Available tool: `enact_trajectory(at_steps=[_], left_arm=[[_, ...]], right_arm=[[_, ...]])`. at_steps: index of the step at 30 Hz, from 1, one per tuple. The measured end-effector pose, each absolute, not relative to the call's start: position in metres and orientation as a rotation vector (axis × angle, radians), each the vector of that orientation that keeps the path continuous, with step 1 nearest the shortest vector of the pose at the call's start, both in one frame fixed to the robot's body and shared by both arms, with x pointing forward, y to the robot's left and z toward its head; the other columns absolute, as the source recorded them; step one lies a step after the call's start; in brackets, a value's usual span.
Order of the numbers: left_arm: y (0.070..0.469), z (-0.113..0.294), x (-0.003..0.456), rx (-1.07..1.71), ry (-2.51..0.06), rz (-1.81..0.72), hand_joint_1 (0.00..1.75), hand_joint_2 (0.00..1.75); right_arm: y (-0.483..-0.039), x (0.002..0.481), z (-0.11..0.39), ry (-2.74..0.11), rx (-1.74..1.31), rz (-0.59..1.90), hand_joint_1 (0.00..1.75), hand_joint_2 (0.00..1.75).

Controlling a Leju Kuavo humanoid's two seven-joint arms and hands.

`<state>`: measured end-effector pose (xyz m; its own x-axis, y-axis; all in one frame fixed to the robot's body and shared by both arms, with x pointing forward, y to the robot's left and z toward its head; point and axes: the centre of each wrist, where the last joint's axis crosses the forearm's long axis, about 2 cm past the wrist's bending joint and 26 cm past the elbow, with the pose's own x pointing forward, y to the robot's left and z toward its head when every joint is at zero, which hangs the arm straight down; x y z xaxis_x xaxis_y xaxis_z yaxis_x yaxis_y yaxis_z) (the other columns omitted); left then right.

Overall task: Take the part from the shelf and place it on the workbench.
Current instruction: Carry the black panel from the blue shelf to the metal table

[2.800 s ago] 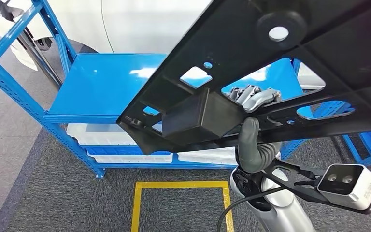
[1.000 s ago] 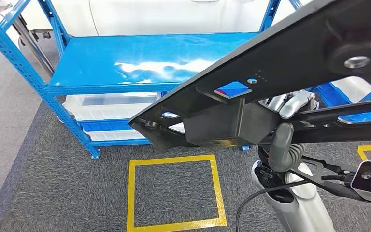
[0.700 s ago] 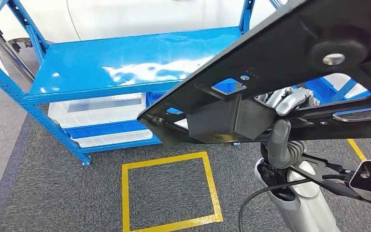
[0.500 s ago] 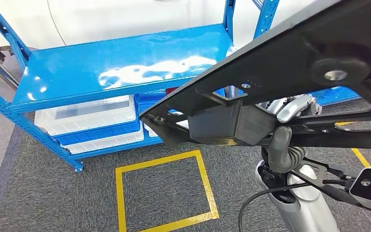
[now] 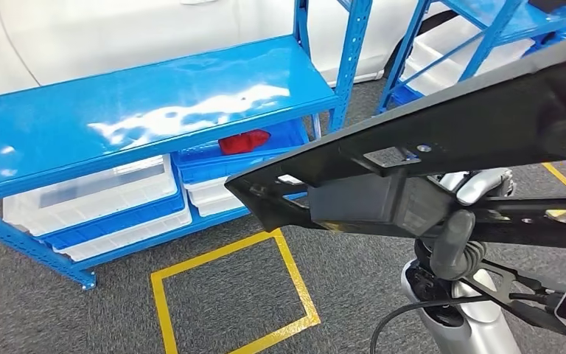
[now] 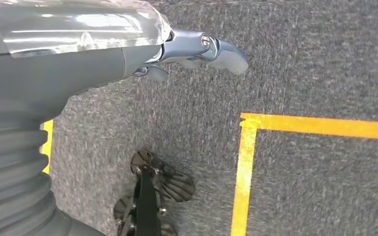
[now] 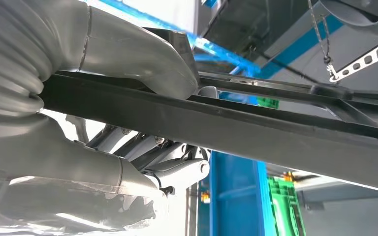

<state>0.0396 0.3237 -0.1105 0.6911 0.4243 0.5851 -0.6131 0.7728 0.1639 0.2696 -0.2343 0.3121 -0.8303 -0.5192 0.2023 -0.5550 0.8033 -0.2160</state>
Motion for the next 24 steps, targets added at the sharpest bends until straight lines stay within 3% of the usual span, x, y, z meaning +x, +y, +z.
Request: enact_trajectory(at_steps=[24], left_arm=[[0.344, -0.109, 0.043, 0.347, -0.545, 0.592, 0.0, 1.75]], right_arm=[[-0.225, 0.266, 0.329, -2.922, 0.824, 0.38, 1.75, 1.75]])
